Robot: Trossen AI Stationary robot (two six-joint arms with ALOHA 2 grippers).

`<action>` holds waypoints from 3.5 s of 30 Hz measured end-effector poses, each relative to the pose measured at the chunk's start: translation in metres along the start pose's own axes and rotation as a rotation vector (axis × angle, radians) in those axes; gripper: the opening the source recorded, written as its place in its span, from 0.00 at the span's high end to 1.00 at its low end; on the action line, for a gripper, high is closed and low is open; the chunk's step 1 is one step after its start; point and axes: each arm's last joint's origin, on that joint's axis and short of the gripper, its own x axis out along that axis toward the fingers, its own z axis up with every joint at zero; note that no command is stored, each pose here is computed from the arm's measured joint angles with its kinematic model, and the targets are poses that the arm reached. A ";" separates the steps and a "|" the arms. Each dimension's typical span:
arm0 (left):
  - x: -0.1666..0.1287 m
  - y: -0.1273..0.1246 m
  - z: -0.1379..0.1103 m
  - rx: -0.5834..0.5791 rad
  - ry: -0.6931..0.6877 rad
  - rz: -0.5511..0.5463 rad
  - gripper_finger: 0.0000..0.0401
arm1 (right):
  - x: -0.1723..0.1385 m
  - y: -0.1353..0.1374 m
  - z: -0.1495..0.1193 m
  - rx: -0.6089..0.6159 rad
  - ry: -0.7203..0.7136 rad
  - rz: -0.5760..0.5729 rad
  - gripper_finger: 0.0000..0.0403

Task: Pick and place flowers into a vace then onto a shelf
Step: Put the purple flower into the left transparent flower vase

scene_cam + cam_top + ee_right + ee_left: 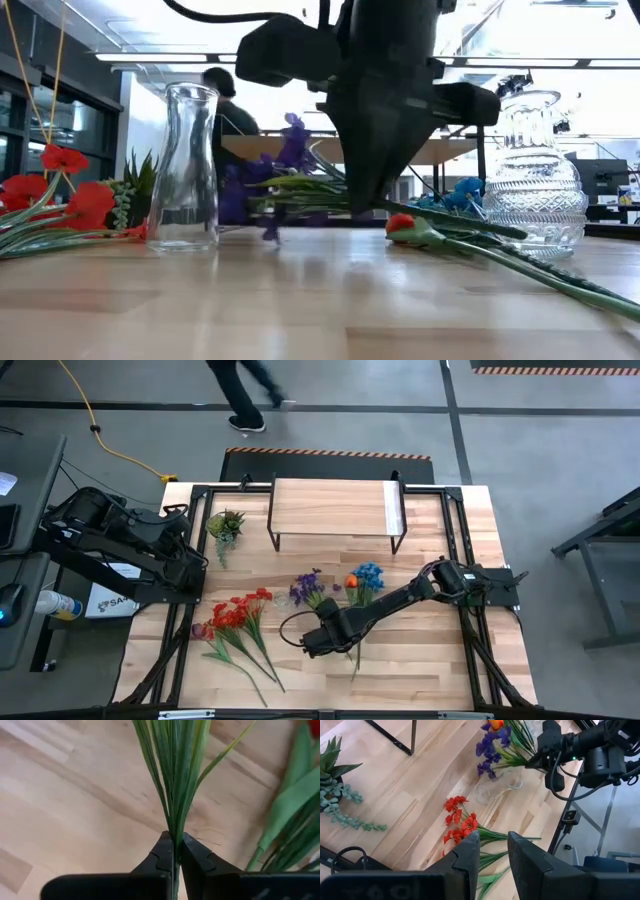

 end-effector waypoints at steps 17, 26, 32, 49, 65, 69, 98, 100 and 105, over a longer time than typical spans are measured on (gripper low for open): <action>0.000 0.000 0.000 0.000 -0.004 0.003 0.66 | -0.080 -0.030 0.038 0.094 -0.191 0.085 0.99; 0.000 0.000 0.000 0.000 -0.007 0.005 0.66 | -0.160 -0.067 0.065 0.080 -0.454 0.231 0.99; 0.000 0.000 0.001 -0.003 -0.020 0.016 0.66 | -0.201 -0.093 0.076 0.052 -0.640 0.263 0.99; 0.001 0.000 0.002 -0.030 -0.056 0.044 0.66 | -0.241 -0.138 0.100 -0.075 -0.893 0.086 0.99; 0.000 0.001 0.005 -0.035 -0.126 0.093 0.66 | -0.233 -0.164 0.129 -0.198 -0.821 -0.085 0.99; 0.000 0.002 0.005 -0.035 -0.127 0.094 0.66 | -0.242 -0.180 0.135 -0.170 -0.834 -0.096 0.99; 0.008 -0.007 0.010 -0.056 -0.131 0.102 0.66 | -0.278 -0.215 0.162 -0.420 -0.894 0.179 0.99; 0.009 -0.008 0.011 -0.056 -0.130 0.103 0.66 | -0.267 -0.213 0.167 -0.434 -0.900 0.232 0.99; 0.014 -0.011 0.013 -0.052 -0.116 0.120 0.66 | -0.233 -0.212 0.179 -0.411 -0.955 0.419 0.99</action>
